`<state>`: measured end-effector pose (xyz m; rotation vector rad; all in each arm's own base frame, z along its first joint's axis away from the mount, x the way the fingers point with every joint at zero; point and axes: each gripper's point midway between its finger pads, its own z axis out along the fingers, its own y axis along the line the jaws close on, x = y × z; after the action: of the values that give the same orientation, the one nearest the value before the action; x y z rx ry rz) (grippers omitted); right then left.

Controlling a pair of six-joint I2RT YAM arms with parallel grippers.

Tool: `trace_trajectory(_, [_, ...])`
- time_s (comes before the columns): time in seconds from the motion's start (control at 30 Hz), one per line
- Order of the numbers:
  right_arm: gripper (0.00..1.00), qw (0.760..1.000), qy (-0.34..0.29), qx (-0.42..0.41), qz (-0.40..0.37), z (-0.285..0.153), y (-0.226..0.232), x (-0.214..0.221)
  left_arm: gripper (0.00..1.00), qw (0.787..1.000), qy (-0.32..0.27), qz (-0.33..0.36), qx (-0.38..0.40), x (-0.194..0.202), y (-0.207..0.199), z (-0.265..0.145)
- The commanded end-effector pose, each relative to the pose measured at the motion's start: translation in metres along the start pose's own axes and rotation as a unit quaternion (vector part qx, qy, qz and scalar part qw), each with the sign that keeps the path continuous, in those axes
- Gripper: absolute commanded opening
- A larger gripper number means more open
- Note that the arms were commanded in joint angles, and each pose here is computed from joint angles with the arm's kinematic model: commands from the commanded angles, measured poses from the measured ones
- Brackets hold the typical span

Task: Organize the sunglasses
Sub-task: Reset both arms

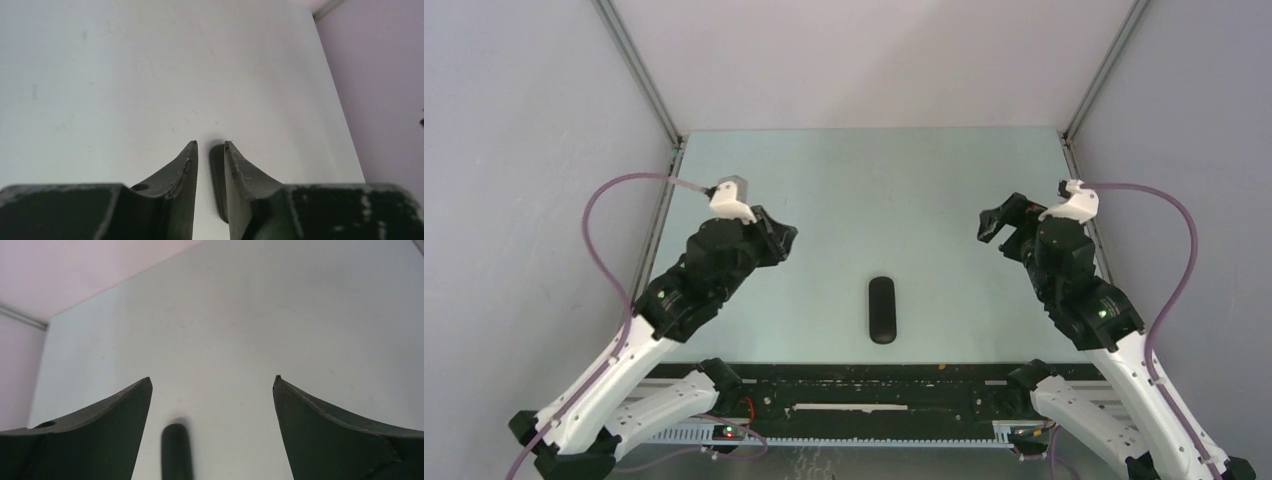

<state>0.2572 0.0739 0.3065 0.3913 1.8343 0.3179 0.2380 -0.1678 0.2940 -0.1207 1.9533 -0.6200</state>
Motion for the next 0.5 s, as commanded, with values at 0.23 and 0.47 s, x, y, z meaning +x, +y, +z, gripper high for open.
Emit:
trace_trajectory(0.23, [1.0,0.996,0.012,0.094,-0.003,0.018,-0.048,0.038,0.37,0.983,-0.13,-0.017,-0.127,-0.014,0.079,-0.034])
trace_trajectory(0.47, [1.0,0.996,0.012,0.092,0.001,0.023,-0.046,0.038,0.38,0.981,-0.116,-0.023,-0.154,-0.007,0.089,-0.034])
